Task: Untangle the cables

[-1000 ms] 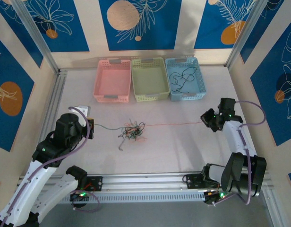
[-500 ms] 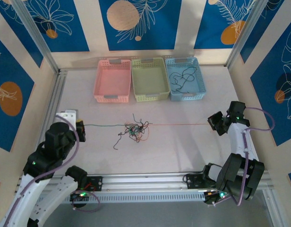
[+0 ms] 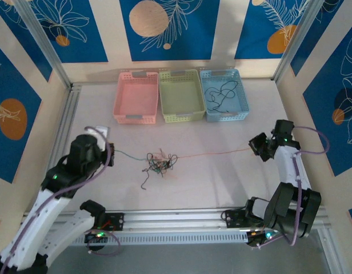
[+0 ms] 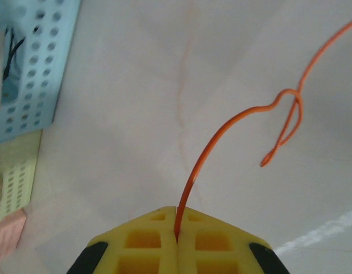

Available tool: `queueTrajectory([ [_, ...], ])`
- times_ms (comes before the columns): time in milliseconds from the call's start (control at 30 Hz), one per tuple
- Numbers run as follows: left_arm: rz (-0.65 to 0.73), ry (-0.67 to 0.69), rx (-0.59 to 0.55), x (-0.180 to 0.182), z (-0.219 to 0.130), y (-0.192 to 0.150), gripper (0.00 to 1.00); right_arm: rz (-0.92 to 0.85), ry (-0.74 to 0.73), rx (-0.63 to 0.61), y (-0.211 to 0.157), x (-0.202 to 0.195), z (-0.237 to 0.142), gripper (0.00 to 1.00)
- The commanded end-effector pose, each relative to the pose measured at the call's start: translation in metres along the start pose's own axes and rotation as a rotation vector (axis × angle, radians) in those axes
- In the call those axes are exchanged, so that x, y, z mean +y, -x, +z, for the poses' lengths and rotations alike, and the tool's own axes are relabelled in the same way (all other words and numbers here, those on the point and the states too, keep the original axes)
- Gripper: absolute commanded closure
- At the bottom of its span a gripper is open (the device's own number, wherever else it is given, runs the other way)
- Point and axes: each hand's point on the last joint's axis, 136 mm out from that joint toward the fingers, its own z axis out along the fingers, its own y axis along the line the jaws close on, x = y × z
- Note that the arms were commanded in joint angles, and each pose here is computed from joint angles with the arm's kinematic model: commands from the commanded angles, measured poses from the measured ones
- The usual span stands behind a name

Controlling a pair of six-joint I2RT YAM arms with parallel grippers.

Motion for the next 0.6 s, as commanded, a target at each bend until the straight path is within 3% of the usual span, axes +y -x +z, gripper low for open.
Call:
queueTrajectory([
  [0, -0.072, -0.218, 0.040, -0.042, 0.015, 0.011, 1.00, -0.145, 0.064, 0.035, -0.013, 0.043, -0.002, 1.00],
  [133, -0.146, -0.248, 0.095, -0.051, 0.039, -0.001, 1.00, -0.222, 0.043, 0.084, -0.031, 0.057, 0.006, 1.00],
  [167, -0.155, -0.241, 0.105, -0.050, 0.044, -0.005, 0.95, -0.230, 0.042, 0.096, -0.034, 0.059, 0.008, 1.00],
  [200, -0.165, -0.233, 0.115, -0.049, 0.049, -0.010, 0.90, -0.240, 0.042, 0.109, -0.037, 0.061, 0.008, 0.92],
  [267, -0.180, -0.221, 0.132, -0.047, 0.056, -0.019, 0.75, -0.266, 0.037, 0.131, -0.042, 0.065, 0.007, 0.76],
  [300, -0.184, -0.216, 0.135, -0.046, 0.058, -0.022, 0.58, -0.284, 0.031, 0.131, -0.044, 0.067, 0.004, 0.71],
  [333, -0.189, -0.208, 0.139, -0.044, 0.060, -0.025, 0.46, -0.303, 0.026, 0.124, -0.045, 0.069, 0.001, 0.68],
  [433, -0.197, -0.184, 0.143, -0.039, 0.060, -0.031, 0.24, -0.350, 0.012, 0.093, -0.047, 0.074, -0.014, 0.64],
  [467, -0.199, -0.179, 0.141, -0.038, 0.059, -0.031, 0.11, -0.364, 0.013, 0.086, -0.048, 0.075, -0.018, 0.63],
  [533, -0.203, -0.174, 0.135, -0.037, 0.055, -0.032, 0.00, -0.386, 0.020, 0.075, -0.052, 0.077, -0.028, 0.63],
  [567, -0.204, -0.169, 0.130, -0.035, 0.052, -0.032, 0.00, -0.400, 0.029, 0.073, -0.054, 0.079, -0.033, 0.63],
])
